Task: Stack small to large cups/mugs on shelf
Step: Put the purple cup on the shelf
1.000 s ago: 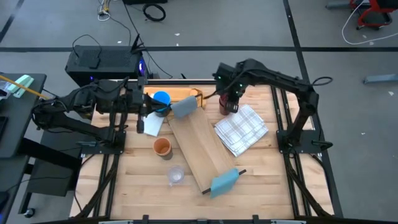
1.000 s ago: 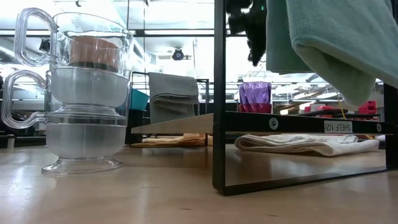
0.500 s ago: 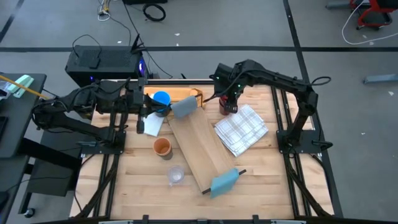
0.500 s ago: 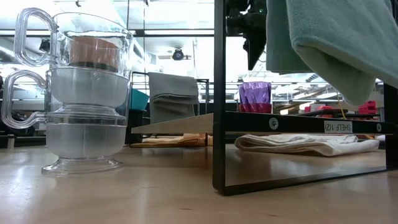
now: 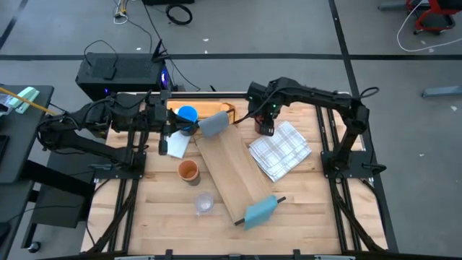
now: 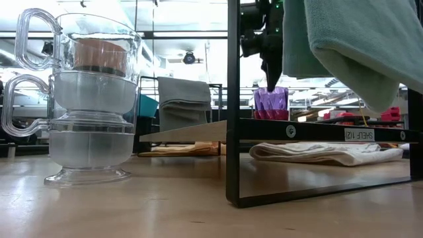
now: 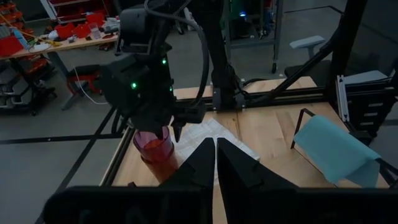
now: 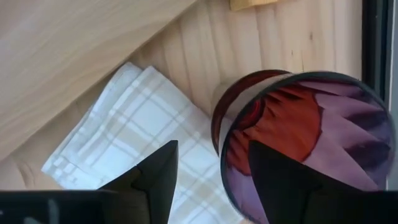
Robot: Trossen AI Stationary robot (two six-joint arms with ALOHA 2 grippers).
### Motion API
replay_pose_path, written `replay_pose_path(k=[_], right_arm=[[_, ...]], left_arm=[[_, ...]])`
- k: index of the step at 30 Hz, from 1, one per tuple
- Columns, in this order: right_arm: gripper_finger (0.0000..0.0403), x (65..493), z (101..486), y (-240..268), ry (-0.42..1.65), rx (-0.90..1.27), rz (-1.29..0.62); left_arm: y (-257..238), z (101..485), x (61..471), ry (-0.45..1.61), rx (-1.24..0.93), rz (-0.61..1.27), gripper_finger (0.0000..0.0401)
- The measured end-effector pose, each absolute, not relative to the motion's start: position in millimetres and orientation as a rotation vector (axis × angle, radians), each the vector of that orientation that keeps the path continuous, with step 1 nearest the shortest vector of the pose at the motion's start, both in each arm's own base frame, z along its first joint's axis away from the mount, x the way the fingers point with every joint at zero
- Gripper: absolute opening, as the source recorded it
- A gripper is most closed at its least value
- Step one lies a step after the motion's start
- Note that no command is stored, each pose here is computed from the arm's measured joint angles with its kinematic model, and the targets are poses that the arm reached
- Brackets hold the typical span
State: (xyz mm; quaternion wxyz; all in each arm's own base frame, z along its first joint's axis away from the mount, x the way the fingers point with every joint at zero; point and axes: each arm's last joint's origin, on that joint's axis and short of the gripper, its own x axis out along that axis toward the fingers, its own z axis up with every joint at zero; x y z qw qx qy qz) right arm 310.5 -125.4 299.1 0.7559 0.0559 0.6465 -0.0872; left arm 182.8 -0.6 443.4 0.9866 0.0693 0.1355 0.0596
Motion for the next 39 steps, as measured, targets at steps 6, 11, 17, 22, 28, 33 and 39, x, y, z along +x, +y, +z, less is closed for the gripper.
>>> replay_pose_path(k=[6, 11, 17, 22, 28, 33, 39], right_arm=[[0.0187, 312.2, 289.7, -126.1, 1.401, 0.122, -0.193], [0.0137, 313.7, 289.3, -126.7, 1.385, 0.121, -0.198], [0.0055, 313.8, 289.4, -126.9, 1.383, 0.12, -0.199], [0.001, 314.0, 289.7, -127.1, 1.379, 0.118, -0.202], [0.0009, 313.9, 289.7, -127.8, 1.376, 0.134, -0.215], [0.0009, 313.8, 289.8, -127.7, 1.374, 0.148, -0.227], [0.0005, 313.7, 289.9, -127.7, 1.375, 0.151, -0.234]], left_arm=[[-0.6, 443.4, 182.8, 0.272, 0.138, 0.12, 0.0015], [-0.6, 443.4, 182.8, 0.271, 0.118, 0.122, 0.0013], [-0.6, 443.4, 182.8, 0.271, 0.114, 0.123, 0.0026], [-0.6, 443.3, 182.8, 0.271, 0.114, 0.122, 0.0029], [-0.7, 442.4, 182.5, 0.281, 0.115, 0.122, 0.0018], [-0.6, 441.4, 182.4, 0.291, 0.116, 0.122, 0.0014], [-0.6, 441.2, 182.3, 0.294, 0.117, 0.122, 0.0023]])
